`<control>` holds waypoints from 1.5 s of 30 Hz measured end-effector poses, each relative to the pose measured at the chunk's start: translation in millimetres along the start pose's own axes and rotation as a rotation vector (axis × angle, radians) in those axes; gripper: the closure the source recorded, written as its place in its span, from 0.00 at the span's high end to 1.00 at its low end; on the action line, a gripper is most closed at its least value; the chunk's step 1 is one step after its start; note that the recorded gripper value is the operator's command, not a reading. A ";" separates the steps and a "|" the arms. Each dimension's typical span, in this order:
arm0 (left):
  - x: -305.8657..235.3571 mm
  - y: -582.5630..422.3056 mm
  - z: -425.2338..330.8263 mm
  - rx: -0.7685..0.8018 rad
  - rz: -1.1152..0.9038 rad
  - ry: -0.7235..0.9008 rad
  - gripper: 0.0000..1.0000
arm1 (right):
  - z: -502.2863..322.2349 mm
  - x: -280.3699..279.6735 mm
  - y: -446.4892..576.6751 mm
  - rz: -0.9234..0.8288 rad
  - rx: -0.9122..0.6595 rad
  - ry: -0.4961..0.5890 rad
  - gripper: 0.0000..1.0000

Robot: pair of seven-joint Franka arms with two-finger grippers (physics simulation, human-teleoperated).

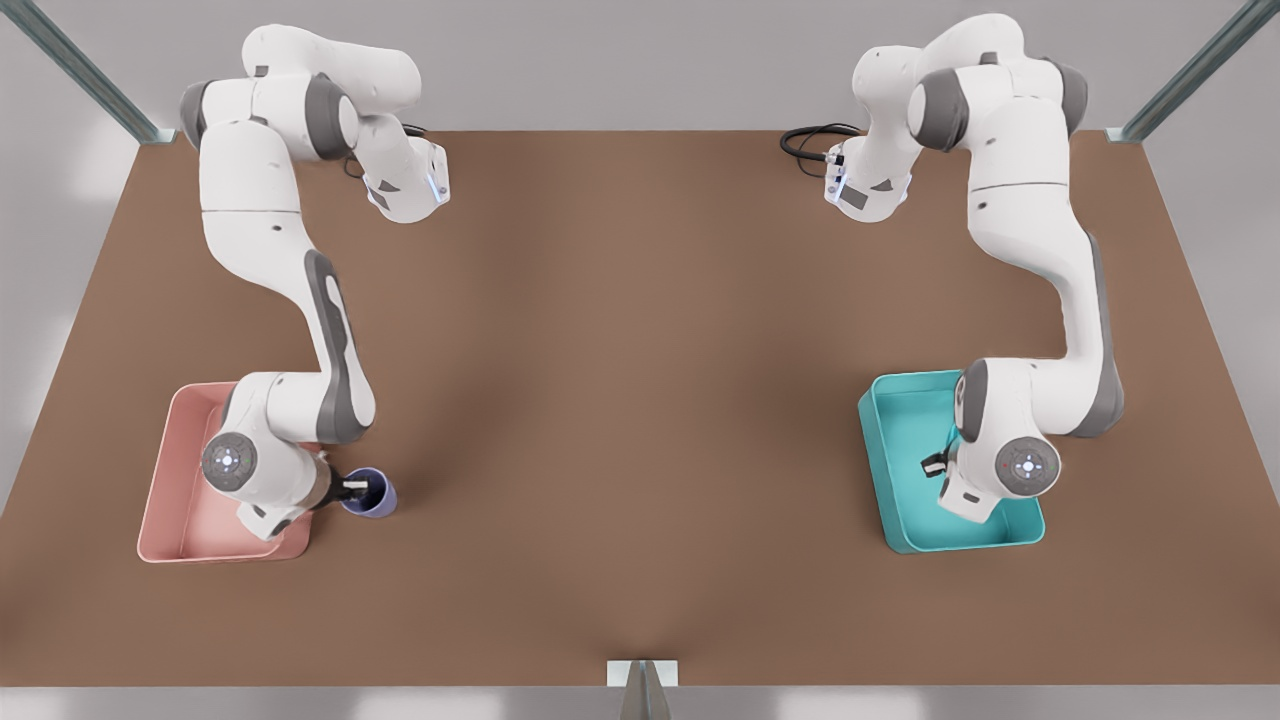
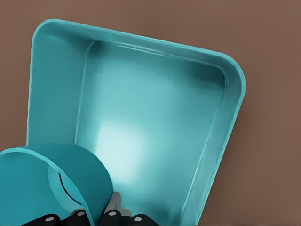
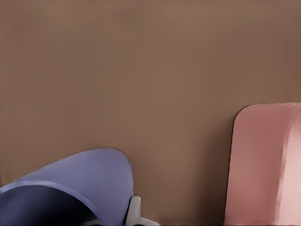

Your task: Put the bowls and cups in different boxes

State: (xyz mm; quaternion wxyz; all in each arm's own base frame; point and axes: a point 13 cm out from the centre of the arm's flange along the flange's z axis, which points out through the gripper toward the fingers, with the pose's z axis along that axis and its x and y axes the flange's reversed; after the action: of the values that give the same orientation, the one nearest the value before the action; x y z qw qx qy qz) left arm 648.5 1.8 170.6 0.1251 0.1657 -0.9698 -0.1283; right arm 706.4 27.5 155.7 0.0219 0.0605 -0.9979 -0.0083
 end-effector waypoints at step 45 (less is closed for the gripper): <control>138.3 65.6 -232.9 0.159 0.311 0.006 1.00 | -134.8 29.7 -167.2 -0.375 -0.096 -0.070 0.99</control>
State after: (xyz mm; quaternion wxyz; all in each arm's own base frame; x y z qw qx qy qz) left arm 569.5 -35.5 435.2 0.1327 0.0236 -0.9904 -0.0297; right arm 703.1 -143.9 288.4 -0.0119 0.2437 -0.9678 -0.0617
